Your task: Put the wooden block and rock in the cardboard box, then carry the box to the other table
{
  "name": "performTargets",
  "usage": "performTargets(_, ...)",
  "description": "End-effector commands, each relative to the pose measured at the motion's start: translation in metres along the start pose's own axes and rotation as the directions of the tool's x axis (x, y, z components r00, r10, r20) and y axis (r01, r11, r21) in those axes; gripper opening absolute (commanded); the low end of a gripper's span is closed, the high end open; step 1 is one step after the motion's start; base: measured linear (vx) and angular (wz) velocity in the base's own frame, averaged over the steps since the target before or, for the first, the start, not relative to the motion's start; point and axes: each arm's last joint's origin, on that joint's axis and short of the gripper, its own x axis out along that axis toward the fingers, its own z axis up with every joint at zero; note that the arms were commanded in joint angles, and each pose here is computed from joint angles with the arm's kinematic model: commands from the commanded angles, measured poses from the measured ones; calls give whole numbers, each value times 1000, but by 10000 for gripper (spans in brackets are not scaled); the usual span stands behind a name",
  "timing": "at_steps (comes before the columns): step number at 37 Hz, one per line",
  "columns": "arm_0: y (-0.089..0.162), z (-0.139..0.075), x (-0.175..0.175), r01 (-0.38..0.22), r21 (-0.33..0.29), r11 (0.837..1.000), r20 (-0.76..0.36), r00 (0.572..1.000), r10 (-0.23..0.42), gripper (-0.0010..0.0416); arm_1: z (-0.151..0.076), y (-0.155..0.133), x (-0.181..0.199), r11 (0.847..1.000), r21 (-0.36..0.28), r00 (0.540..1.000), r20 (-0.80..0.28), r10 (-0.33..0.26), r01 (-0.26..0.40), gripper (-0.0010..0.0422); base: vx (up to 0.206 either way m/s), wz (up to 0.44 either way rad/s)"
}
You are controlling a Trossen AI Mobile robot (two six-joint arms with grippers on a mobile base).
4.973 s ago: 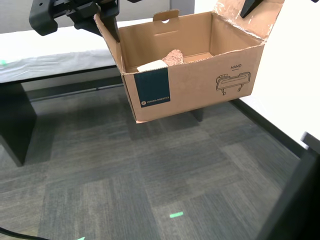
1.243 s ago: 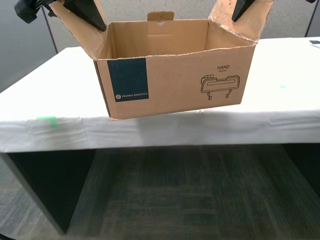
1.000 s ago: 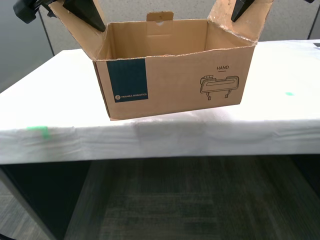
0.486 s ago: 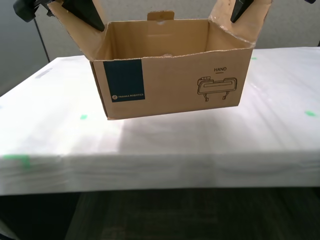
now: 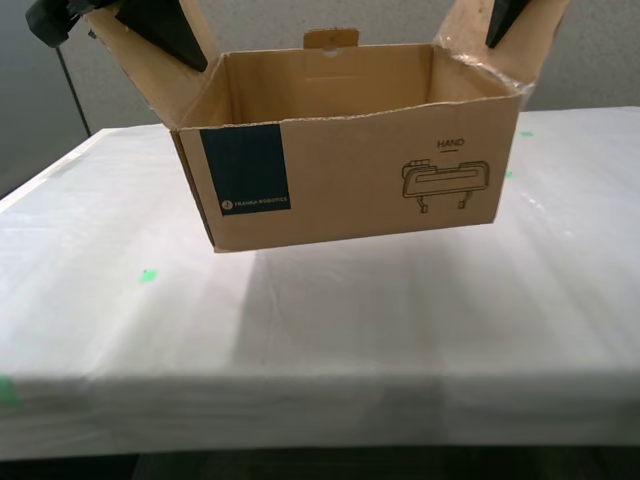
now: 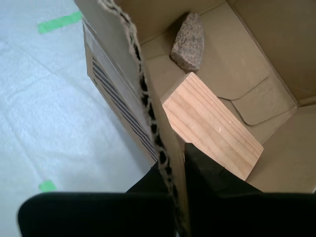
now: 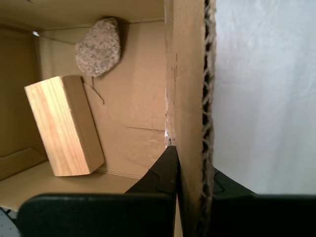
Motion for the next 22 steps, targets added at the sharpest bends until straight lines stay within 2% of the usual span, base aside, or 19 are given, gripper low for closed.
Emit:
performTargets(1,-1,-4,-11,14,5,1000,52,999,-14,-1,-1,-1,0,999,18,999,-18,-36,36,-1,195,-69)
performTargets(3,-1,-6,-15,8,3,1000,66,998,-9,-1,-2,-2,0,998,13,998,-23,-63,64,-1,193,-10)
performTargets(8,-3,-12,-22,8,10,1000,64,998,-9,-1,-3,-2,0,997,14,997,-37,-72,72,-1,191,-16)
performTargets(13,-5,-15,-20,22,6,1000,42,999,-22,-1,-5,-5,0,991,5,989,-58,-133,133,-1,182,-3)
performTargets(17,-8,-18,-12,40,3,999,18,999,-40,-1,-6,-8,0,993,-14,991,-64,-118,118,-1,123,2)
performTargets(22,-10,-18,0,42,-7,999,35,999,-42,-1,-6,-10,1,998,23,997,-53,-60,62,-1,38,1)
